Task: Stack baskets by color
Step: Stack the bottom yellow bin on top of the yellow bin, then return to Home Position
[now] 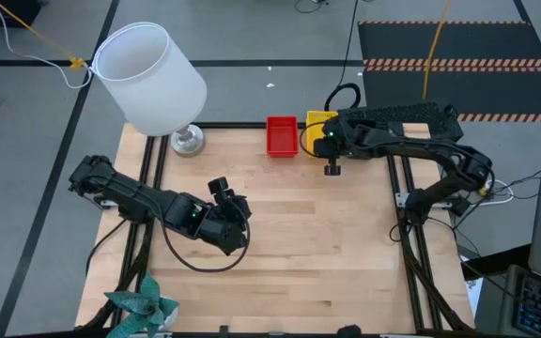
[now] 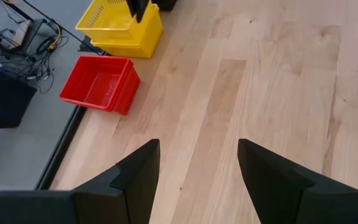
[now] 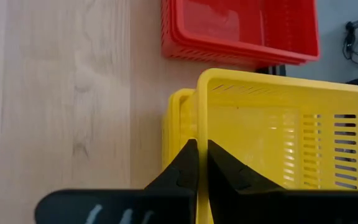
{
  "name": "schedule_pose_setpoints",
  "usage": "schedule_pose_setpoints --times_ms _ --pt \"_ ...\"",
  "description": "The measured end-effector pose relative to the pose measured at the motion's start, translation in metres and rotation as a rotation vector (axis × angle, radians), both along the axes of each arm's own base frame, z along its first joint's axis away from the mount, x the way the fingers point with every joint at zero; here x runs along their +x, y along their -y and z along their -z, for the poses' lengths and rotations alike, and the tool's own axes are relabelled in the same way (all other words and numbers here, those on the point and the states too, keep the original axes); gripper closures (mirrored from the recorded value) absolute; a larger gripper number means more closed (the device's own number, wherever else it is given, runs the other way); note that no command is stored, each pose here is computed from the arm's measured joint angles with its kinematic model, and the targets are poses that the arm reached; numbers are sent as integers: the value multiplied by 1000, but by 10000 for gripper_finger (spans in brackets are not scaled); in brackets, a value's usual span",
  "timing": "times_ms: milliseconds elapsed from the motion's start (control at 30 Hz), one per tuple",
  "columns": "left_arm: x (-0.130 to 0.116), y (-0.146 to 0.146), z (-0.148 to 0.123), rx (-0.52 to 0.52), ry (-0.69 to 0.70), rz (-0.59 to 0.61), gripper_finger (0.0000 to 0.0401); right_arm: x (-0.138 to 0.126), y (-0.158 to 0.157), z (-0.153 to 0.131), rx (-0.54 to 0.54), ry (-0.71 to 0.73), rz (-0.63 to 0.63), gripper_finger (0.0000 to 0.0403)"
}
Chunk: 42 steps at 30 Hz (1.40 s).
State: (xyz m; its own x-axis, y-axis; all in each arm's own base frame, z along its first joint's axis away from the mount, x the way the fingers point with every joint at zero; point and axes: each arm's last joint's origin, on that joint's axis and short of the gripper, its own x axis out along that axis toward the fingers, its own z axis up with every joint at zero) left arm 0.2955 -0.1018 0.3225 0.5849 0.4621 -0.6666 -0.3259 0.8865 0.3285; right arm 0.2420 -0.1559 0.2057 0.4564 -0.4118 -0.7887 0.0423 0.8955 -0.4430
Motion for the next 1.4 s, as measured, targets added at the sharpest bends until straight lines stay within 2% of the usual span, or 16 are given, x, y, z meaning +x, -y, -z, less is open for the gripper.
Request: schedule_pose_setpoints --times_ms 233,567,933,1167,1300,1400 --pt "0 0 0 1 0 1 183 1 2 2 -18 -10 19 392" --pt "0 0 0 0 1 1 183 1 2 2 -4 -3 36 363" --pt "0 0 0 -1 2 0 183 1 2 2 10 9 52 288" --pt "0 0 0 -1 2 0 183 0 -7 -10 24 71 82 250" --pt "0 0 0 -1 2 0 183 0 -22 -23 53 147 100 246" --pt "0 0 0 -1 2 0 183 1 -39 -36 110 229 62 249"
